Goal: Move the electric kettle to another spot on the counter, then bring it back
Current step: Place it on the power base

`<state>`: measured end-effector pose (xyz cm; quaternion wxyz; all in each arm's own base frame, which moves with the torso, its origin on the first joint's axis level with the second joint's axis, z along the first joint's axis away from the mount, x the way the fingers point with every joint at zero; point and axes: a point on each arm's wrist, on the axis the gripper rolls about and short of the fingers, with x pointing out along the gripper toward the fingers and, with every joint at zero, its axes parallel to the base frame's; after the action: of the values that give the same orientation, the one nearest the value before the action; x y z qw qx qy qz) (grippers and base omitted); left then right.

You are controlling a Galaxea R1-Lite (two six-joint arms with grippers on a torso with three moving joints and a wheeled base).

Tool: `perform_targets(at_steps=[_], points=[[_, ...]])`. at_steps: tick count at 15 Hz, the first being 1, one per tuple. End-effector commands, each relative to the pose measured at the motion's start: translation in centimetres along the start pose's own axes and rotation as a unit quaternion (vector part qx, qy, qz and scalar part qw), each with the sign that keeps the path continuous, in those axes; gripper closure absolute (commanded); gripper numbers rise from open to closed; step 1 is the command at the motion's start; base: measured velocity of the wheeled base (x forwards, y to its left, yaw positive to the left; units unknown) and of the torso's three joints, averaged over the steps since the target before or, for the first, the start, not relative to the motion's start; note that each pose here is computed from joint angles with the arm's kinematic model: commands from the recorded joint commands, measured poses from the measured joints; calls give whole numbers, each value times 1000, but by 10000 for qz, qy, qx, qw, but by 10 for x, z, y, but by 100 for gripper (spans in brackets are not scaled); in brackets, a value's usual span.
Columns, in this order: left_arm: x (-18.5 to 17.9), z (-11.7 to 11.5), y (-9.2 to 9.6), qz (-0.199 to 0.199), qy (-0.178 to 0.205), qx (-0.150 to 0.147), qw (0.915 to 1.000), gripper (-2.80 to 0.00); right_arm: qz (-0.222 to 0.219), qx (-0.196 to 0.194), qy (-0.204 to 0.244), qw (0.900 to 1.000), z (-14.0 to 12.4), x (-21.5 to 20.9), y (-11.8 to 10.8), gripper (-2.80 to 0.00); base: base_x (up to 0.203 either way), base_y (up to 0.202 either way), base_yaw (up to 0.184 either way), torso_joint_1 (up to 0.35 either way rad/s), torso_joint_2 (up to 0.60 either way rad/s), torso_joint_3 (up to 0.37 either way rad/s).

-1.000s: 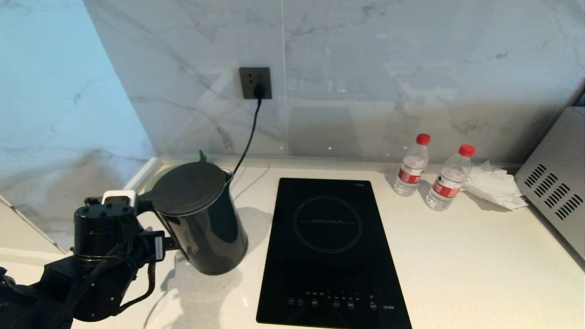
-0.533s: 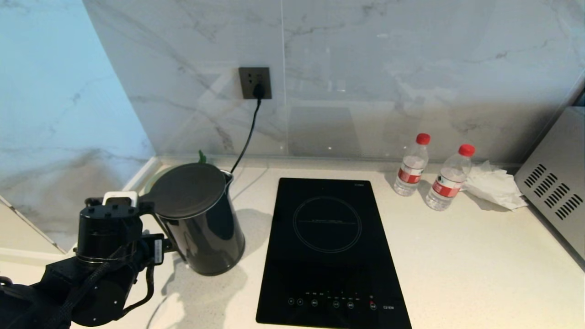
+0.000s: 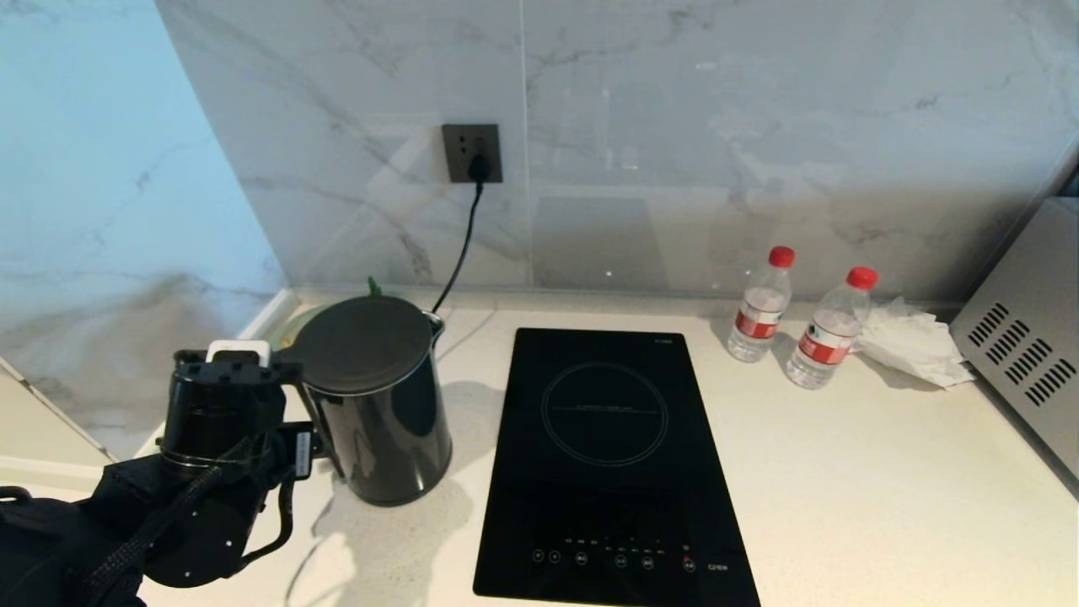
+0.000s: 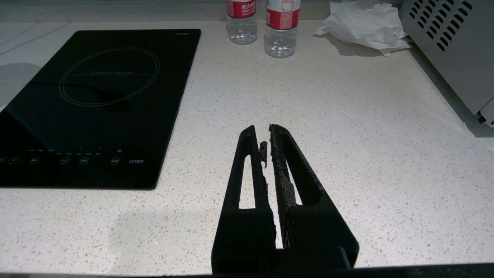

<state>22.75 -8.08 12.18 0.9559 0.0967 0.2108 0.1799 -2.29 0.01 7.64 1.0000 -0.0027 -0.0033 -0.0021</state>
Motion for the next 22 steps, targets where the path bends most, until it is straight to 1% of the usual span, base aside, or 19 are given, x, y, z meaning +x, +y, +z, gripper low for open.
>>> perform_targets(at_steps=[1,3,5,12,17,18,22], points=[[-7,2,-10,-175,117,-14,9998,0,5,-4,-1,10000,0,0,0,0,0,0,0,0,0,0],[-11,3,-16,-236,391,-44,9989,0,-3,-4,-5,10000,0,0,0,0,0,0,0,0,0,0],[-13,5,-20,-256,578,-166,9979,0,-2,-4,-5,10000,0,0,0,0,0,0,0,0,0,0],[-8,1,-24,-219,696,-221,9971,0,-9,-4,-5,10000,0,0,0,0,0,0,0,0,0,0],[-6,5,-23,-193,666,-301,9971,0,1,-4,-5,10000,0,0,0,0,0,0,0,0,0,0],[-6,4,-23,-192,671,-295,9971,-280,-2,-4,-5,10000,0,0,0,0,0,0,0,0,0,0],[-5,5,-22,-182,673,-328,9970,-280,0,-4,-5,10000,0,0,0,0,0,0,0,0,0,0]])
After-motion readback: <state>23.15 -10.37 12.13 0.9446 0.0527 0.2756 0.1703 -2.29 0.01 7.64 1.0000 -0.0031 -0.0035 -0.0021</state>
